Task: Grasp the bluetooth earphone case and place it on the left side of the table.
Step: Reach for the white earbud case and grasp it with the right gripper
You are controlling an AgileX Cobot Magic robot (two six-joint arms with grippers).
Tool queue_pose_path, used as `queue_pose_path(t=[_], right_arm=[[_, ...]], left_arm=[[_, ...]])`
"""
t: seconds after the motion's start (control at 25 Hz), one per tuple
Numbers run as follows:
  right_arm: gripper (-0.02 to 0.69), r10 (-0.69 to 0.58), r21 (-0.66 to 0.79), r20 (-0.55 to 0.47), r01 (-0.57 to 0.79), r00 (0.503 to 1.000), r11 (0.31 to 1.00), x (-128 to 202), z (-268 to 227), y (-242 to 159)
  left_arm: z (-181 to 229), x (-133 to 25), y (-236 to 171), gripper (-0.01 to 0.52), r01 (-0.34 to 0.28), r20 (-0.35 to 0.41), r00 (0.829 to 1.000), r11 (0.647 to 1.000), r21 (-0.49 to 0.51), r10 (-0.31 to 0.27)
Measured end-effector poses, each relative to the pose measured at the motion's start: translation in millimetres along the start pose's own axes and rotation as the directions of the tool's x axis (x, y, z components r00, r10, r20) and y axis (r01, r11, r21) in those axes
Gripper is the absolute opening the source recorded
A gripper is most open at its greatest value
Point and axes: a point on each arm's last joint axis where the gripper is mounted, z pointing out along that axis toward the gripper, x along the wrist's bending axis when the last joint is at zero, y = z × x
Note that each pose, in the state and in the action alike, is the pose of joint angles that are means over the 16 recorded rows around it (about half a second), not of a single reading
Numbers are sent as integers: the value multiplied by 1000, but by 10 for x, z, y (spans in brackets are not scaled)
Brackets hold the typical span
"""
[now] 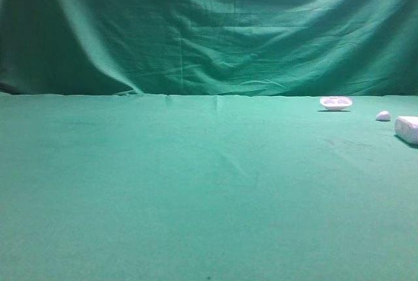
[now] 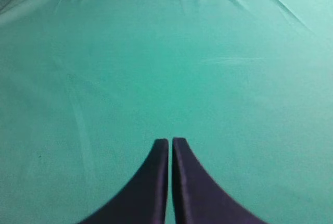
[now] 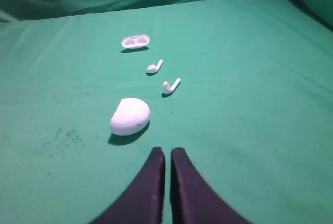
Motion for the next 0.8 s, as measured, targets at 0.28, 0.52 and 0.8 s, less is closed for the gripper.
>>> queue_pose_path(t=[0.28,0.52,0.8], right_arm=[[0,-1,0,0,1,1000,1000,0,0,0],[0,-9,-5,1,9,1000,1000,-1,0,4],[0,32,-154,-13,-34,999,987,7,-11,140]], left_arm=[[0,0,0,0,0,0,1000,1000,0,0],[0,0,0,0,0,0,1000,1000,0,0],[0,0,0,0,0,0,1000,1000,0,0]])
